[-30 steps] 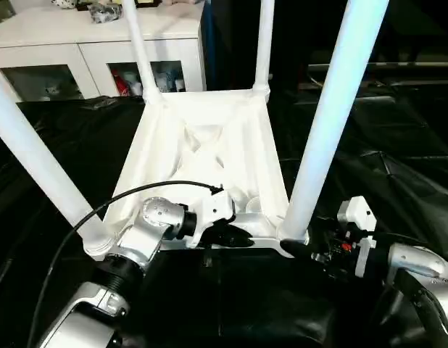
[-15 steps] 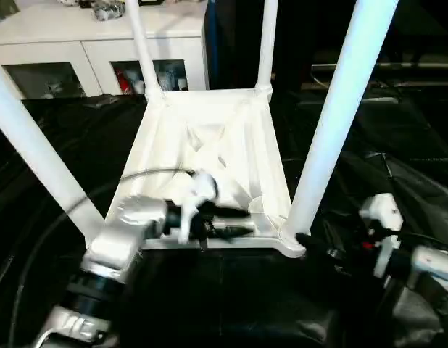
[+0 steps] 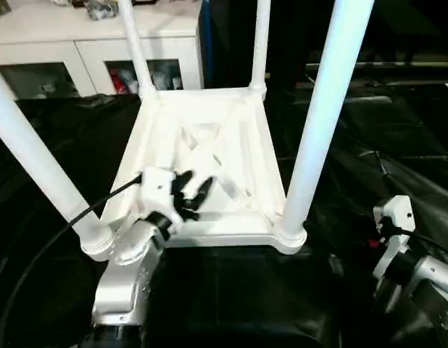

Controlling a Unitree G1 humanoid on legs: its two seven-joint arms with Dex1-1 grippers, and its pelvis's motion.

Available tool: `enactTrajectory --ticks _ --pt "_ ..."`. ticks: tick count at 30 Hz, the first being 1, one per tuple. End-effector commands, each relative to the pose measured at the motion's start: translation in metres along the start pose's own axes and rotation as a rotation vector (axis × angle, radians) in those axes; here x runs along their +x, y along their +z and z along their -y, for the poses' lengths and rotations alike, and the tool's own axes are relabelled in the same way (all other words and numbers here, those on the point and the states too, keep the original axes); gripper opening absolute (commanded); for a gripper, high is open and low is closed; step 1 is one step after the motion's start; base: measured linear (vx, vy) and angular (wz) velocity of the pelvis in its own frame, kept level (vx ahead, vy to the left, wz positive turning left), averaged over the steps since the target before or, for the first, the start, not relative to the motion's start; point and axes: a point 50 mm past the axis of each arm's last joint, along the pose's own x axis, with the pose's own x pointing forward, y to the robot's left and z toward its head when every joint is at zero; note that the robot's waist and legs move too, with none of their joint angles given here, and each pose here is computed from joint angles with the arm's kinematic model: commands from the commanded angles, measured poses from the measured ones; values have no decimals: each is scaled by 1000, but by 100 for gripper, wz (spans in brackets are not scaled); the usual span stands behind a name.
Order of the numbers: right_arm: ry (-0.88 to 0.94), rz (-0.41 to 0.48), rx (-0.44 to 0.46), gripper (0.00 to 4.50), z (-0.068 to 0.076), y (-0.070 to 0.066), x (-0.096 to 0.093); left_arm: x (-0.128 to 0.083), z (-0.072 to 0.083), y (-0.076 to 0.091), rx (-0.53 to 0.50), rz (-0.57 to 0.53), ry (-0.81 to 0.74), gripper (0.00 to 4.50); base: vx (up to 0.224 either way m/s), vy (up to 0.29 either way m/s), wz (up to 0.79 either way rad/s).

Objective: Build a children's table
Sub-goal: Rotate leg to tighten

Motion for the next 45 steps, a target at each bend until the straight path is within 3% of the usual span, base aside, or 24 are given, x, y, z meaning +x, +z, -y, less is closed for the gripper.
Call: enactTrajectory --ticks 1,7,13,18,22,26,30,31,34,35,40,45 --pt "15 13 -3 394 -6 3 8 0 4 3 37 4 -9 262 0 0 0" --pt "-19 -4 17 394 -8 -4 8 1 3 5 66 -7 23 262 -11 1 1" --pt "-19 -55 -20 394 -6 -12 -5 -12 15 1 37 -4 -108 262 -92 26 2" --pt "-1 -24 -38 394 0 0 -16 -21 19 0 -57 6 -163 262 -90 -8 4" --pt "93 13 -40 394 -10 6 14 -15 -11 2 31 -4 35 294 -14 -6 -2" --pt "128 11 -18 394 -16 -2 37 -15 -30 13 46 54 195 327 -53 5 -4" --pt "216 5 8 394 -25 -5 48 -25 -18 16 -69 96 54 344 0 0 0" --pt "230 1 6 394 -26 -5 50 -27 -14 15 -86 97 9 374 0 0 0" --pt "267 7 9 394 -28 -3 55 -41 -11 10 -107 109 -16 381 36 14 -1" --pt "269 13 10 394 -28 -2 57 -45 -11 9 -111 120 -4 409 69 25 -3" --pt "245 45 6 394 -28 3 76 -62 -13 2 -79 161 7 423 0 0 0" --pt "236 40 20 394 -33 -3 94 -80 -33 3 -6 220 160 443 0 0 0"
